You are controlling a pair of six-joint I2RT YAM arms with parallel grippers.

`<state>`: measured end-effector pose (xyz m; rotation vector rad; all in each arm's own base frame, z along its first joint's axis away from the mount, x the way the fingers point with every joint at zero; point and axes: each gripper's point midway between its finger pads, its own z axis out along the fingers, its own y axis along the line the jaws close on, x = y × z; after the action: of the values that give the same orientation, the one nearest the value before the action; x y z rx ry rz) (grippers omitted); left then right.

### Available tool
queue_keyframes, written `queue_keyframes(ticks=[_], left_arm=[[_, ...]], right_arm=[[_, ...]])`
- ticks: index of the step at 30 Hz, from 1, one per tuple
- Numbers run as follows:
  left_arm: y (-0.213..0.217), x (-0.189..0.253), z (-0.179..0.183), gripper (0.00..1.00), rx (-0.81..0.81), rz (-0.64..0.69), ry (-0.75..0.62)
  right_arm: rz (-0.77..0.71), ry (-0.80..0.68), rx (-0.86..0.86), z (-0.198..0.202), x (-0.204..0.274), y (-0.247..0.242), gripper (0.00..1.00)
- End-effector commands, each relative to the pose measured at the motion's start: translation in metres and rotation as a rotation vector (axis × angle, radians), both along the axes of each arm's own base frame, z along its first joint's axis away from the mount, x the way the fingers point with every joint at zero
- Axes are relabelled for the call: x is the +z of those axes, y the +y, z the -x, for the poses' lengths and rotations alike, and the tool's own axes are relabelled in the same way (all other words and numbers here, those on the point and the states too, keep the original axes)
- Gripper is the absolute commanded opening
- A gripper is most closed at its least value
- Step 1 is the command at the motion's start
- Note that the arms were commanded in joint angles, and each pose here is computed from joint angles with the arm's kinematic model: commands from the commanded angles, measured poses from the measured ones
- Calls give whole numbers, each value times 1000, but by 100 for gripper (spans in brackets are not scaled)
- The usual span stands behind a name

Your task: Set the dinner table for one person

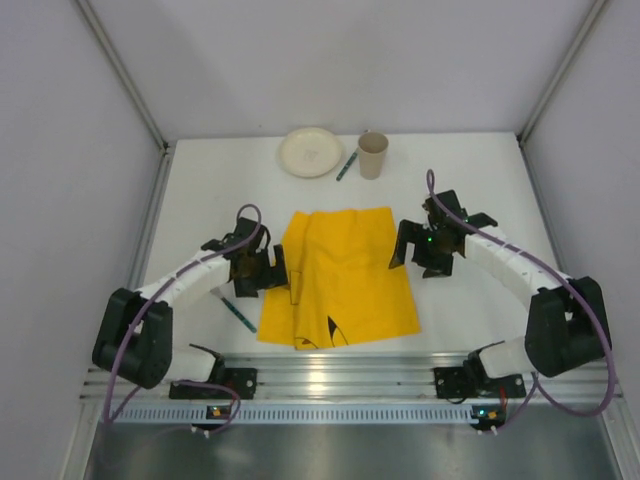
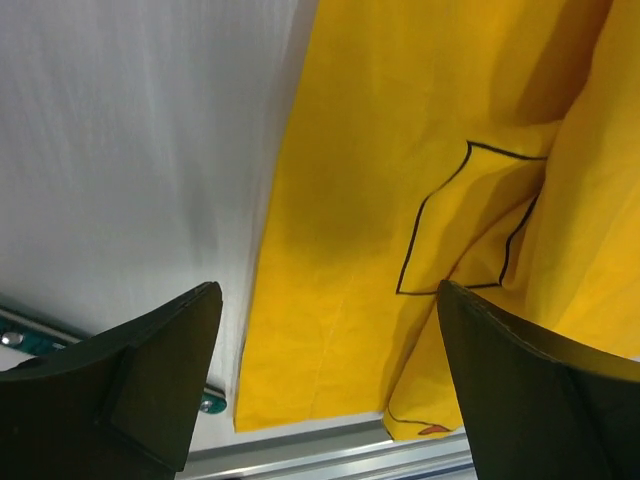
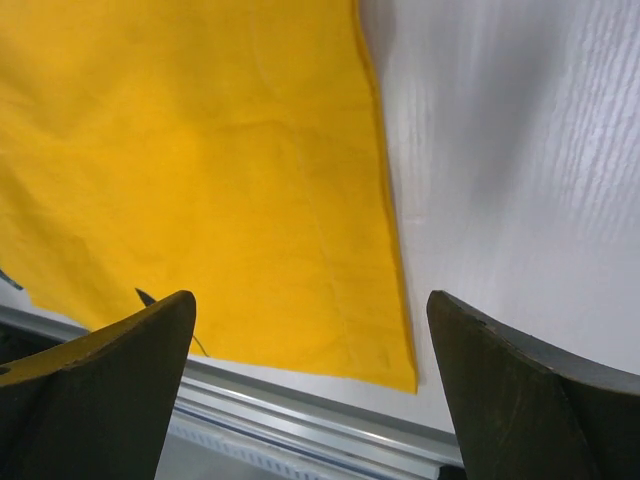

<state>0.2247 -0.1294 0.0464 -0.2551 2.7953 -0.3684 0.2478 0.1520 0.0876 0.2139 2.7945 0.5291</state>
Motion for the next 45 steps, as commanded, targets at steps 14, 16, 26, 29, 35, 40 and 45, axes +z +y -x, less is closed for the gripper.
queue_keyframes(ticks=[14,16,26,29,35,40,45], left_arm=[[-32,-49,-28,38,-87,34,63],[-34,-53,-27,25,-99,46,70],[-34,-55,-32,0,-99,28,92],[-26,-47,-40,0,-81,-20,75],[-1,-32,-47,0,0,-87,56],[13,-30,-43,0,44,-152,53],[25,-29,-39,0,106,-205,65]], right_arm=[[3,84,-1,-34,-74,6,95],[-16,89,19,-33,-77,20,85],[41,164,87,-17,-99,33,0],[129,149,50,-14,-91,0,0],[248,124,-18,-22,-75,-71,0],[336,141,-64,-24,-73,-102,0],[479,201,-146,-12,-78,-129,0]])
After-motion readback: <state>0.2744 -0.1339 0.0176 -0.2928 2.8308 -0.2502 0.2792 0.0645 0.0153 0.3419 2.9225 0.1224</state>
